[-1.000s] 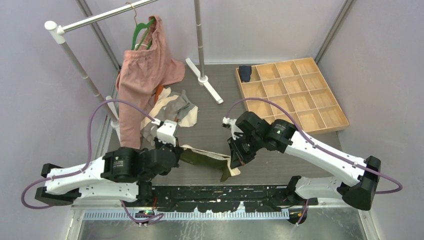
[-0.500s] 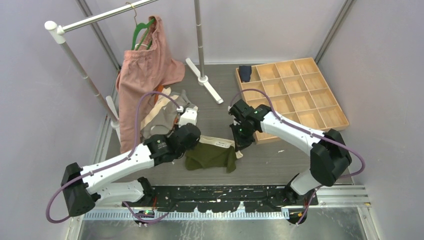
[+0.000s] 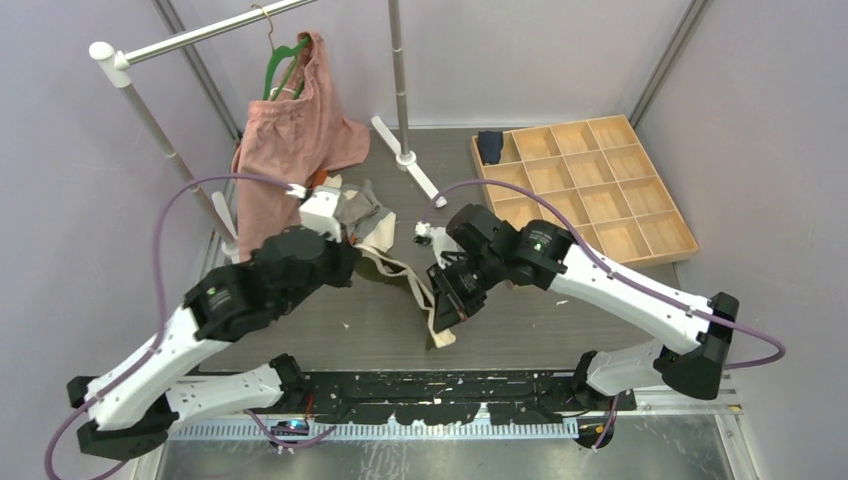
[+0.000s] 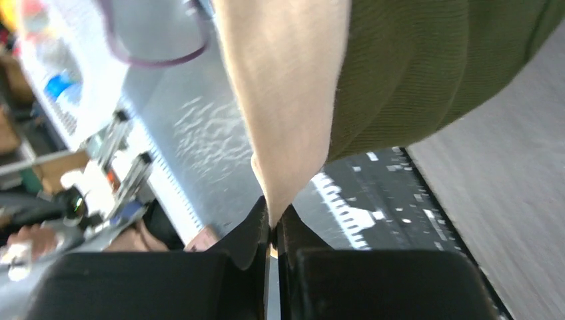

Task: Roll the underwear
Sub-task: Flatten out the underwear at the center of the board.

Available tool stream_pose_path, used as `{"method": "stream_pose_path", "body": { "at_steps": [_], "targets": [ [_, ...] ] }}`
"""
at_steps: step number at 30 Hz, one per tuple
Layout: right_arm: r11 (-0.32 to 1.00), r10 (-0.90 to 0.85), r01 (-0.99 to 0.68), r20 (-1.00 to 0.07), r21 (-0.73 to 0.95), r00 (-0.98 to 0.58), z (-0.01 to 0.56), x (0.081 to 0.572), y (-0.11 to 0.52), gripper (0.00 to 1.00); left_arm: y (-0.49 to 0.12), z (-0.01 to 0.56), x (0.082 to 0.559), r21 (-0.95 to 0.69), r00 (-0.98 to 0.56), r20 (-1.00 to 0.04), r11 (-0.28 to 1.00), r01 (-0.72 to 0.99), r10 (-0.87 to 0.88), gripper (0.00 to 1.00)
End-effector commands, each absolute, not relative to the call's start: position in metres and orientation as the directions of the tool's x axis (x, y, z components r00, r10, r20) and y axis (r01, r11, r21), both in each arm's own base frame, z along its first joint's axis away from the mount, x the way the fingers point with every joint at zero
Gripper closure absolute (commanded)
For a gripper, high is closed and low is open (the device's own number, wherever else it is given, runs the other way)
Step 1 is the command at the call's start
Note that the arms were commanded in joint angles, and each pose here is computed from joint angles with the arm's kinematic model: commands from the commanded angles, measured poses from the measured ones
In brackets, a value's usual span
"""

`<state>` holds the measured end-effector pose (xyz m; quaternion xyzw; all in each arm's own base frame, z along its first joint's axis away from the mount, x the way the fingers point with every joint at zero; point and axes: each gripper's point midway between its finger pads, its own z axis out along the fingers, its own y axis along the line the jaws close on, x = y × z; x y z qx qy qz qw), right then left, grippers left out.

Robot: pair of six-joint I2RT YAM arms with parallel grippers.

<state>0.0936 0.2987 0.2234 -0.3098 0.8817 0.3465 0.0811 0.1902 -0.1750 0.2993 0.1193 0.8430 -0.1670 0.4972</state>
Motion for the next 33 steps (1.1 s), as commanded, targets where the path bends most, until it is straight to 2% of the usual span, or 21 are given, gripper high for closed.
{"method": "stream_pose_path", "body": {
  "at_steps": [1, 3, 5, 10, 13, 16, 21, 25, 26, 29, 33],
  "targets": [
    [0.411, -0.505, -0.597, -0.373, 0.689, -0.778, 0.271, 0.052, 0.307, 0.99, -0.143, 0.303, 0.160, -0.196, -0.546, -0.838, 0.916, 0.350, 0.029, 0.99],
    [0.437, -0.473, -0.578, -0.370, 0.689, -0.799, 0.263, 0.059, 0.304, 0.99, -0.139, 0.295, 0.163, -0.181, -0.548, -0.836, 0.930, 0.319, 0.026, 0.99],
    [0.533, -0.410, -0.500, -0.309, 0.682, -0.858, 0.233, 0.081, 0.299, 0.99, -0.144, 0.279, 0.176, -0.147, -0.547, -0.837, 0.950, 0.274, 0.029, 0.99],
    [0.729, -0.271, -0.288, -0.124, 0.621, -0.955, 0.121, 0.136, 0.282, 0.96, -0.188, 0.203, 0.221, -0.033, -0.580, -0.809, 0.976, 0.215, 0.100, 1.00],
    [0.810, -0.229, -0.227, -0.064, 0.541, -0.971, 0.069, 0.155, 0.266, 0.95, -0.207, 0.160, 0.247, 0.036, -0.601, -0.788, 0.985, 0.168, 0.131, 0.99],
    [0.870, -0.203, -0.210, -0.064, 0.446, -0.977, 0.039, 0.170, 0.253, 0.94, -0.214, 0.136, 0.271, 0.090, -0.607, -0.781, 0.988, 0.123, 0.147, 0.99],
    [0.906, -0.187, -0.219, -0.122, 0.362, -0.975, 0.032, 0.184, 0.242, 0.89, -0.214, 0.128, 0.301, 0.107, -0.594, -0.793, 0.991, 0.083, 0.135, 0.99],
    [0.934, -0.181, -0.229, -0.191, 0.274, -0.965, 0.038, 0.198, 0.229, 0.76, -0.220, 0.126, 0.315, 0.096, -0.589, -0.795, 0.990, 0.108, 0.141, 0.98],
    [0.943, -0.177, -0.227, -0.210, 0.244, -0.961, 0.040, 0.203, 0.224, 0.72, -0.221, 0.125, 0.318, 0.094, -0.590, -0.795, 0.990, 0.109, 0.140, 0.95],
    [0.967, -0.166, -0.213, -0.285, 0.141, -0.944, 0.050, 0.218, 0.207, 0.64, -0.222, 0.125, 0.325, 0.109, -0.591, -0.793, 0.989, 0.103, 0.149, 0.77],
    [0.976, -0.120, -0.187, -0.439, 0.112, -0.890, 0.084, 0.236, 0.196, 0.61, -0.216, 0.138, 0.326, 0.089, -0.579, -0.807, 0.993, 0.081, 0.120, 0.51]
  ]
}}
